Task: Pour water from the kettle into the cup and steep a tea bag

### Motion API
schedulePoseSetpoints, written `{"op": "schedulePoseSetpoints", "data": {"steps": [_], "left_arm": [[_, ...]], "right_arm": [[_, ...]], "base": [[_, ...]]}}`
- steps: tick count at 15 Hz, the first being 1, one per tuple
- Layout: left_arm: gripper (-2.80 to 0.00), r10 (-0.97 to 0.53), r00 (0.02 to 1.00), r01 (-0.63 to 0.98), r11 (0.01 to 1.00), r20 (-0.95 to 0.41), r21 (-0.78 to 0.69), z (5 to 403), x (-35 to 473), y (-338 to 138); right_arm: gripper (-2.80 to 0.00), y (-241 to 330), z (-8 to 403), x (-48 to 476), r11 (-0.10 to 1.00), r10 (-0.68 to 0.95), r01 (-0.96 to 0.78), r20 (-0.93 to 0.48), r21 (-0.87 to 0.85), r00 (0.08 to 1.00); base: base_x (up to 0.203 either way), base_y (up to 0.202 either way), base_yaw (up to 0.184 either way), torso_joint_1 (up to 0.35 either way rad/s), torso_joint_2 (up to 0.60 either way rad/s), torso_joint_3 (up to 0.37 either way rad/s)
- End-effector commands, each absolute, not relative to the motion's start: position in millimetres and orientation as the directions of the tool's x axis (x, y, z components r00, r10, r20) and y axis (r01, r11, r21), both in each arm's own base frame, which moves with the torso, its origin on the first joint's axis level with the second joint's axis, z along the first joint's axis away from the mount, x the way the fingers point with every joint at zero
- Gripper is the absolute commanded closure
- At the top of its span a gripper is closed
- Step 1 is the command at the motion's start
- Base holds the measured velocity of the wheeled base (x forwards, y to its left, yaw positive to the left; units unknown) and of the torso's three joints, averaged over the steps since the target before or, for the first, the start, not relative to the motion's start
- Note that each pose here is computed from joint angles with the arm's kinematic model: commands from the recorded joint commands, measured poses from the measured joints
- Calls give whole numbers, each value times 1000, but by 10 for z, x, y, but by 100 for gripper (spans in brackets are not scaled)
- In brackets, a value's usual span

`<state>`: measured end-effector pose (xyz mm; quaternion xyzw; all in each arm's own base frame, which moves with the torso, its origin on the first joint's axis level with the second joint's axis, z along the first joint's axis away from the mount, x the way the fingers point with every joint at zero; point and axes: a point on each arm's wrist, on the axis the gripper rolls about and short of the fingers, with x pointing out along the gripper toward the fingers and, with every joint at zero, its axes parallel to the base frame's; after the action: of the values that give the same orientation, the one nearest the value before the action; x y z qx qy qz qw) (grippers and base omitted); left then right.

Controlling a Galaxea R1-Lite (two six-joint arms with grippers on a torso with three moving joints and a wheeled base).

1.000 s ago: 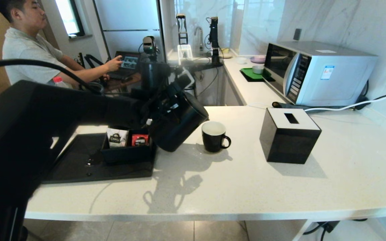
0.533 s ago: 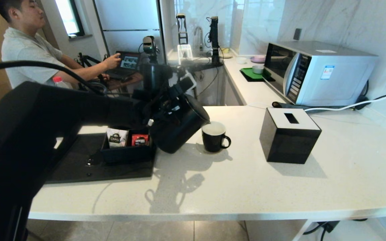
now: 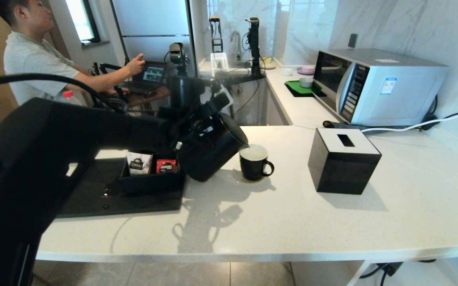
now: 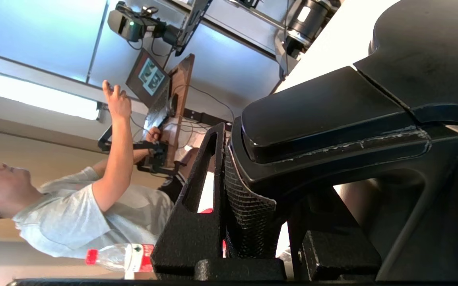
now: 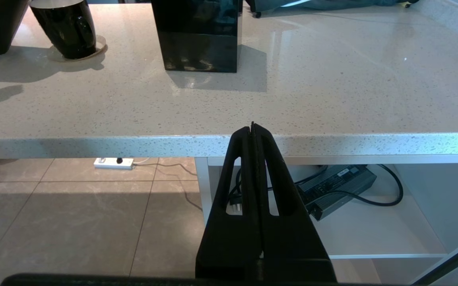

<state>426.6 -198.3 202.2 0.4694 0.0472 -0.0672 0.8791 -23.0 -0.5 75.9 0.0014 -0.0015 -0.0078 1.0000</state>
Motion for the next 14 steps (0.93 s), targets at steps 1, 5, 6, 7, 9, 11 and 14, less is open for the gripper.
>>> {"op": "schedulePoseSetpoints", "data": {"steps": [1,5,6,7,9,11,14], "left_arm": [[0,-72,988,155,546,-138,823,2039,4270,-1984],[0,-72,987,159,538,-142,828,2064,4267,-1983],[0,-72,987,158,538,-141,828,2087,4270,-1984],[0,-72,988,156,539,-139,828,2107,4271,-1985],[0,-72,988,156,538,-139,829,2107,4271,-1985],[0,-74,988,156,535,-138,830,2112,4269,-1992],[0,-75,988,153,521,-134,839,2128,4267,-1991]], "right_arm": [[0,-5,759,-229,1000,-15,15,2,3,1000],[0,-5,759,-229,1000,-15,15,2,3,1000],[0,-5,759,-229,1000,-15,15,2,3,1000],[0,-5,759,-229,1000,-15,15,2,3,1000],[0,-5,759,-229,1000,-15,15,2,3,1000],[0,-5,759,-229,1000,-15,15,2,3,1000],[0,-5,759,-229,1000,-15,15,2,3,1000]], "base": [[0,0,0,0,0,0],[0,0,0,0,0,0],[0,0,0,0,0,0],[0,0,0,0,0,0],[0,0,0,0,0,0],[0,0,0,0,0,0],[0,0,0,0,0,0]]}}
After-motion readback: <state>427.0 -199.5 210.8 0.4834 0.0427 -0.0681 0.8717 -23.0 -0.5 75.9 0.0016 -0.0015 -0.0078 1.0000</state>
